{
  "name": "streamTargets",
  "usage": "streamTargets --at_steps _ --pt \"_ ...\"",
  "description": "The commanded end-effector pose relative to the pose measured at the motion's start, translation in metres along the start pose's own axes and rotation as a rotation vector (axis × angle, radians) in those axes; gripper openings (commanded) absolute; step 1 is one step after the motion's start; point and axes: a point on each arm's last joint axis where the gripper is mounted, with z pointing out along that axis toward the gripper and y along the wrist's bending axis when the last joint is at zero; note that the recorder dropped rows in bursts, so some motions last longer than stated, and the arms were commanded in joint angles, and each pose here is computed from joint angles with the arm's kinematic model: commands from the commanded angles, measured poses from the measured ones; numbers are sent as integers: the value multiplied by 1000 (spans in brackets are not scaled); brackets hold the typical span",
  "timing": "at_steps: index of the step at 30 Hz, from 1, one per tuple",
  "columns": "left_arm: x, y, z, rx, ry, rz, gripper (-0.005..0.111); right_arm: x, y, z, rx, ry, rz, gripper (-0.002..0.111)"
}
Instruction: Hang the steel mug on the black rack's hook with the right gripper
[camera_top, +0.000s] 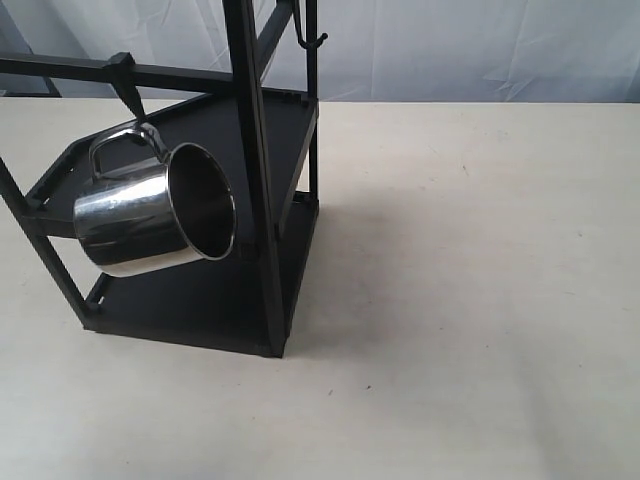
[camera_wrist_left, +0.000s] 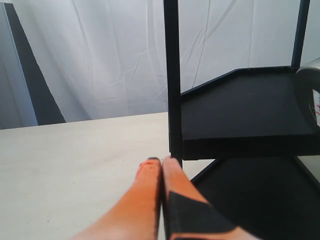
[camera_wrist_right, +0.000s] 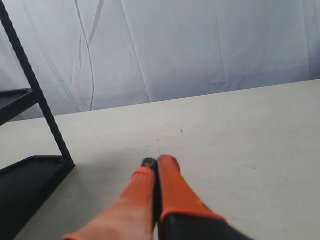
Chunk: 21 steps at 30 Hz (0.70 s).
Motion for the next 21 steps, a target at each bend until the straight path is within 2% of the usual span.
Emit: streamTargets --at_steps 1,3,7,14,19,21 --pt "-1 0 0 5 -10 -1 2 3 -4 0 41 34 -109 0" --pt "-1 0 0 5 -10 -1 2 7 -8 -1 79 77 -214 0" --pt "-1 0 0 5 -10 -1 2 8 -15 -2 149 105 -305 0" --pt "-1 0 0 5 -10 -1 2 3 -26 -4 288 78 -312 0" --pt "-1 0 0 5 -10 -1 2 3 -28 -5 313 77 -334 0" --pt "-1 0 0 5 -10 -1 2 2 -31 -6 342 68 -298 0"
